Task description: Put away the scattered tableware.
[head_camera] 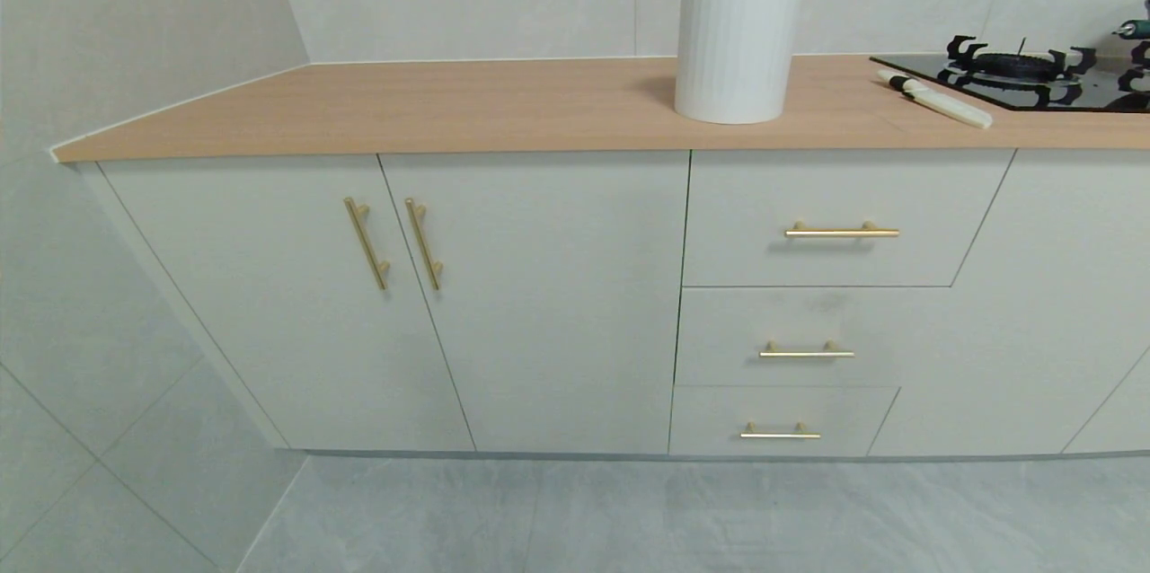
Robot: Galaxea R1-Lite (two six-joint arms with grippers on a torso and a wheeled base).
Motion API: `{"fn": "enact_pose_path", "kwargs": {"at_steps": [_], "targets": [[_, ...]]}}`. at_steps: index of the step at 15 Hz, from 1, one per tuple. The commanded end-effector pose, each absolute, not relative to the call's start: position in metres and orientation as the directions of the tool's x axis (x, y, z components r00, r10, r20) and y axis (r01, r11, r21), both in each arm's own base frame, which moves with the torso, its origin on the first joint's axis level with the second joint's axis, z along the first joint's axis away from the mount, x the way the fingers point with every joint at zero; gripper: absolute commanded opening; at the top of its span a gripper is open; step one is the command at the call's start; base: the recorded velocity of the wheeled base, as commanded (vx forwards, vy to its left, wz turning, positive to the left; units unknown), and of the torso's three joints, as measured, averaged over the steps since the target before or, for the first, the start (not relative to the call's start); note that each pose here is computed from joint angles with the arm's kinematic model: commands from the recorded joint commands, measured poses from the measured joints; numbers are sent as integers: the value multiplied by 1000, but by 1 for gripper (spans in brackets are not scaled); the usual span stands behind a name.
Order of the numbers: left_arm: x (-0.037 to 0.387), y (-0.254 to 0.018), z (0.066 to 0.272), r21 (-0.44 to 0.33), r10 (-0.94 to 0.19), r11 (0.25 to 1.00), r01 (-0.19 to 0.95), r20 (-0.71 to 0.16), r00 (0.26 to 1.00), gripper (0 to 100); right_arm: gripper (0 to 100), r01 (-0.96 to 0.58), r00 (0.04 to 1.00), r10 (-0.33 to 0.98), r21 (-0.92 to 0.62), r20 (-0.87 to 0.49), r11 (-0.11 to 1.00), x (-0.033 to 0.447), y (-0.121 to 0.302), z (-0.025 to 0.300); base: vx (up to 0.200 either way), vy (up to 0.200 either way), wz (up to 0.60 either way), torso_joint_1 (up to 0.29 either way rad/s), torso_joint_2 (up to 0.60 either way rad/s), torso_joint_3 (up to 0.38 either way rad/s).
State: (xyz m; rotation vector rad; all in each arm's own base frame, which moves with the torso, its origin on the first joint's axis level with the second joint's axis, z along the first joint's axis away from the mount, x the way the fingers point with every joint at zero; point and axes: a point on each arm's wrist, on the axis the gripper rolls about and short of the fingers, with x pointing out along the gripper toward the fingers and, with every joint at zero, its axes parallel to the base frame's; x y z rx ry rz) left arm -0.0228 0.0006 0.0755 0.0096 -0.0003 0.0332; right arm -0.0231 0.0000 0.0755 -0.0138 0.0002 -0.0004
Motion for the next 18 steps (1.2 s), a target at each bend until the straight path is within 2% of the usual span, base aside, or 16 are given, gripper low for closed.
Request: {"fn": "enact_pose_path", "kwargs": {"at_steps": [1, 12, 18], "targets": [[-23, 1, 75, 9, 34, 999, -34, 0, 999, 100, 100, 0, 1000, 0, -14, -3, 1000, -23, 0, 75, 200, 0, 0, 7, 2, 2], [-23, 1, 75, 6, 34, 999, -34, 0, 999, 100, 100, 1, 1000, -2, -14, -3, 1000, -23, 0, 75, 200, 0, 0, 0, 1, 0], [-23, 1, 75, 3, 34, 999, -34, 0, 999, 100, 100, 1, 1000, -2, -14, -3, 1000, -23, 0, 75, 0, 0, 0, 0, 0, 0]]}}
